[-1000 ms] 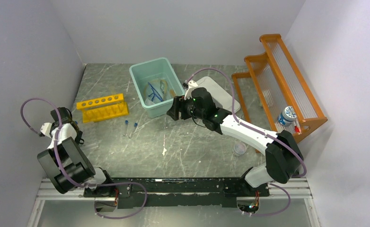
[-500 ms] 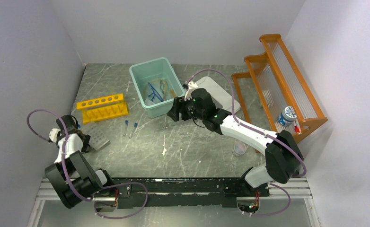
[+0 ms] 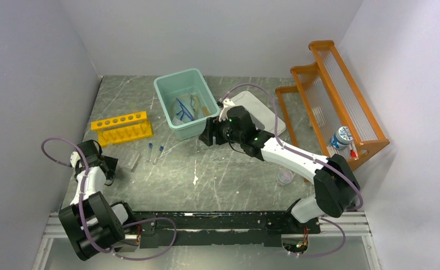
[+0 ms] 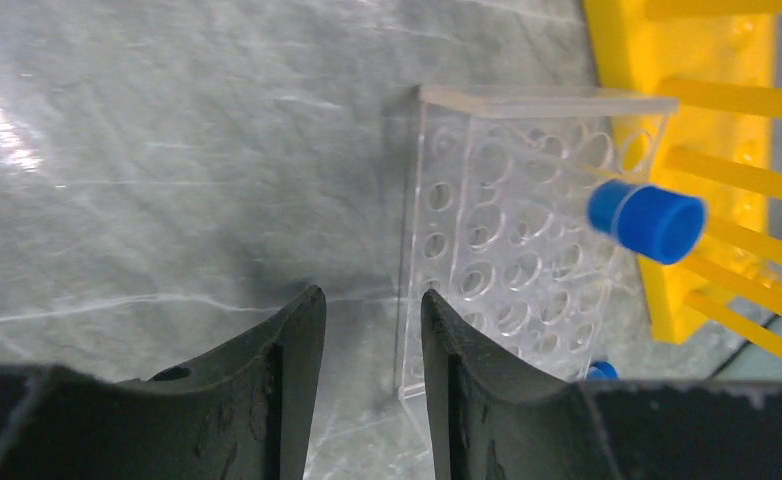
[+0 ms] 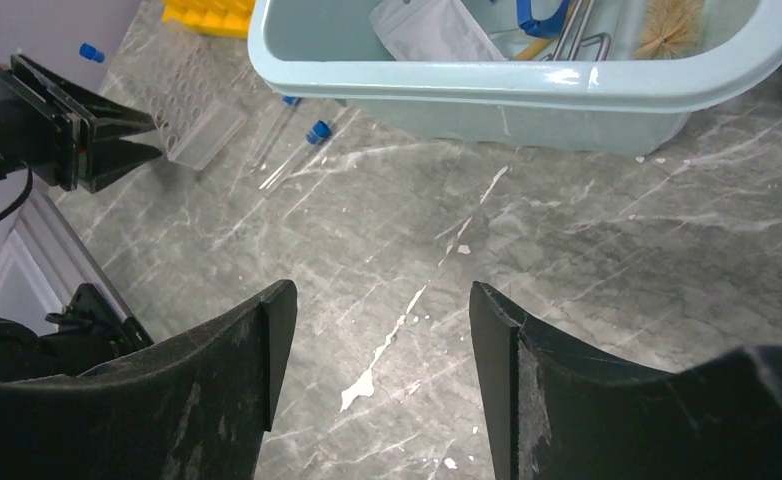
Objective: Organize the chemistry lab equipment
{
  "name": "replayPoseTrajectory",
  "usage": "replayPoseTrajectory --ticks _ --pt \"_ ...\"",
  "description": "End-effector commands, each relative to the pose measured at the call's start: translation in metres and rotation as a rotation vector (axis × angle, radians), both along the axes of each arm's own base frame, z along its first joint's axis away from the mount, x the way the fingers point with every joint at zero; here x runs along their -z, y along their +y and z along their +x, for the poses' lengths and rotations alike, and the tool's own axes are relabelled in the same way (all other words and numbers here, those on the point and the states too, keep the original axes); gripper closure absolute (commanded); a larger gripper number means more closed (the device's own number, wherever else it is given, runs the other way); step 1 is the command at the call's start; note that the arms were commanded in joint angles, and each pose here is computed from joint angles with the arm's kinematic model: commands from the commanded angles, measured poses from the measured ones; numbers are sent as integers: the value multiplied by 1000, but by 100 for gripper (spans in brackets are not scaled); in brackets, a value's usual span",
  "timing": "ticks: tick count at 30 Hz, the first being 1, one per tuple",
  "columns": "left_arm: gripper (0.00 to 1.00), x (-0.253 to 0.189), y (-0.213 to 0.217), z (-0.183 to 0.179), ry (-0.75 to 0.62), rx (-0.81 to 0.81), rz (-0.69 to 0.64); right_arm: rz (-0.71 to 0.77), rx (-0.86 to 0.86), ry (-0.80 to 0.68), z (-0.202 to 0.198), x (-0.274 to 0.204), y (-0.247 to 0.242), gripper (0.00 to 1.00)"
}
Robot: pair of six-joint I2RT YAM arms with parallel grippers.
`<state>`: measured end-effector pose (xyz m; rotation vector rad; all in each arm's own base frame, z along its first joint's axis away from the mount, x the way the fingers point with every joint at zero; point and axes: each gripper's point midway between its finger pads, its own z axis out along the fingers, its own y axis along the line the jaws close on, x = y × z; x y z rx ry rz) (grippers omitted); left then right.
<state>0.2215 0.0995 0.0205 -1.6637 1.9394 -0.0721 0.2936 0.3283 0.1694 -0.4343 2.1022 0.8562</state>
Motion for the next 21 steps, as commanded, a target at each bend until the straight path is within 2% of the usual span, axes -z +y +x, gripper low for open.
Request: replayPoseTrajectory --ticks 1,9,16,21 --pt "55 -17 -10 27 -124 42 -29 -2 -6 17 1 8 3 33" --pt "53 -25 -22 45 -184 127 -36 -6 0 24 2 13 3 33" --pt "52 -27 -32 30 -112 157 -10 -12 5 24 3 15 3 33" --pt "51 -43 -51 19 -86 203 73 -15 9 30 4 18 3 33"
